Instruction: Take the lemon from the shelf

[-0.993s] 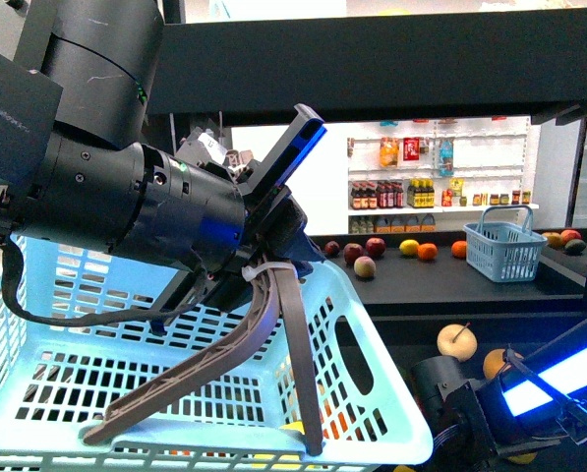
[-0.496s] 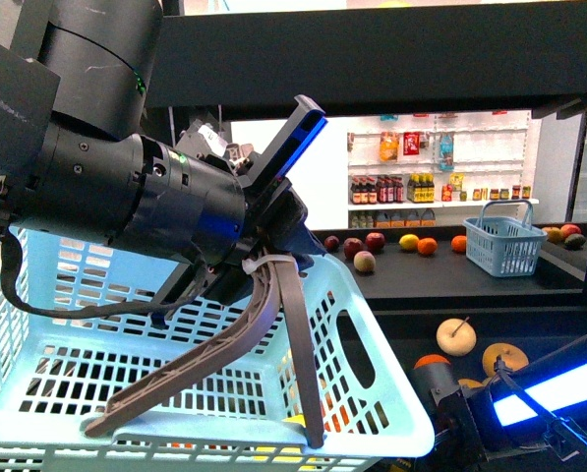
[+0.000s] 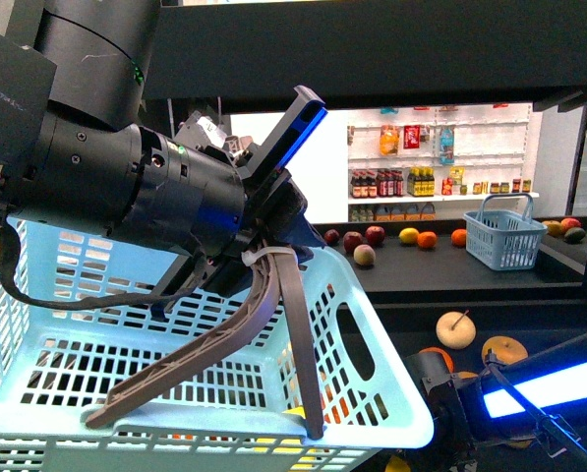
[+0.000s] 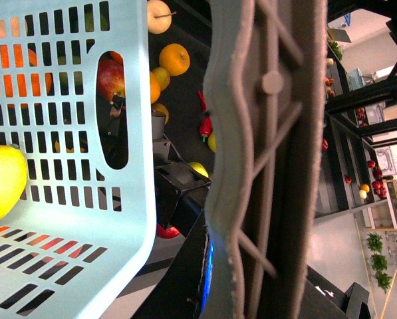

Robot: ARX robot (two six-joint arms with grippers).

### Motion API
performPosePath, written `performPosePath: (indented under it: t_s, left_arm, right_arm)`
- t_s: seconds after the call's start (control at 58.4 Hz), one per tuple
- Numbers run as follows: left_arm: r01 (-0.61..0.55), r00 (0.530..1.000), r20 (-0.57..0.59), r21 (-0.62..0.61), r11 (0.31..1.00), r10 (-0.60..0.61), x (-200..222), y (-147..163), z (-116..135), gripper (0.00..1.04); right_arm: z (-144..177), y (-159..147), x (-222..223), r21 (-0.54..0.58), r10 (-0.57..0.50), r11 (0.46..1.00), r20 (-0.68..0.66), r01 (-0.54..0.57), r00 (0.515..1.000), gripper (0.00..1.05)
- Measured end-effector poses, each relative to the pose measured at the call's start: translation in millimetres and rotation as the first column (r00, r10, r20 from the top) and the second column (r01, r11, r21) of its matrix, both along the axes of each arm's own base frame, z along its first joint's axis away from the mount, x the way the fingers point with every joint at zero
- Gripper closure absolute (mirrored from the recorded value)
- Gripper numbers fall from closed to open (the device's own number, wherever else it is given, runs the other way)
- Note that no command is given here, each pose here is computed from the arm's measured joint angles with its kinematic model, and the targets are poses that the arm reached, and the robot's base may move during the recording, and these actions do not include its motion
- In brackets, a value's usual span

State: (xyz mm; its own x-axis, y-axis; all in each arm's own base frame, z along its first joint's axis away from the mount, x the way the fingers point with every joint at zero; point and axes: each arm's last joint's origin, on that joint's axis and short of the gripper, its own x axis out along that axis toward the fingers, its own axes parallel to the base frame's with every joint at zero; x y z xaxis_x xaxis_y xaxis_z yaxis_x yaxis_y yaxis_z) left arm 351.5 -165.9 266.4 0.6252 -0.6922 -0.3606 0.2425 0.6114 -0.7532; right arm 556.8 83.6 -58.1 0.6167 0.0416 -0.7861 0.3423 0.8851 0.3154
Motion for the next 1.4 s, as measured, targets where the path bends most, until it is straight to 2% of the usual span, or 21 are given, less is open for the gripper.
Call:
performPosePath:
  t_s: [0.24, 0.428, 0.565, 0.668, 0.753, 0.907, 1.095, 1.232, 1.404]
  left_arm:
    - [0.000, 1.000, 0.000, 0.000, 1.000, 0.000, 0, 0, 0, 0.93]
    - [0.000, 1.000, 0.000, 0.000, 1.000, 0.000, 0, 0, 0, 0.93]
    - [0.000, 1.000, 0.000, 0.000, 1.000, 0.000, 0, 0, 0, 0.93]
    - [0.000, 1.000, 0.000, 0.000, 1.000, 0.000, 0, 0, 0, 0.93]
    - [0.000, 1.000, 0.000, 0.000, 1.000, 0.000, 0, 0, 0, 0.93]
    - [0.000, 1.000, 0.000, 0.000, 1.000, 0.000, 0, 0, 0, 0.93]
    - [0.000, 1.000, 0.000, 0.000, 1.000, 0.000, 0, 0, 0, 0.93]
    - [0.000, 1.000, 0.000, 0.000, 1.000, 0.000, 0, 0, 0, 0.93]
    - [0.000, 1.000, 0.000, 0.000, 1.000, 0.000, 0, 0, 0, 0.93]
  right_arm:
    - [4, -11, -12, 0.017, 0.001, 1.000, -0.030, 0.000, 1.000, 0.51]
    - [25, -39, -29, 0.000, -0.015, 1.000, -0.014, 0.015, 1.000, 0.51]
    - [57, -67, -38, -0.039, -0.042, 0.998, 0.047, 0.044, 0.998, 0.51]
    - [105, -99, -50, -0.060, -0.068, 0.995, 0.149, 0.077, 0.986, 0.51]
    - [148, -112, -64, -0.030, -0.063, 0.997, 0.236, 0.072, 0.970, 0.51]
    - [210, -105, -88, 0.040, -0.005, 0.999, 0.353, -0.010, 0.936, 0.51]
    - [273, -69, -123, 0.122, 0.089, 0.979, 0.467, -0.164, 0.880, 0.51]
    - [292, -40, -145, 0.157, 0.154, 0.952, 0.498, -0.264, 0.853, 0.51]
    - [291, -9, -159, 0.170, 0.222, 0.923, 0.500, -0.346, 0.837, 0.51]
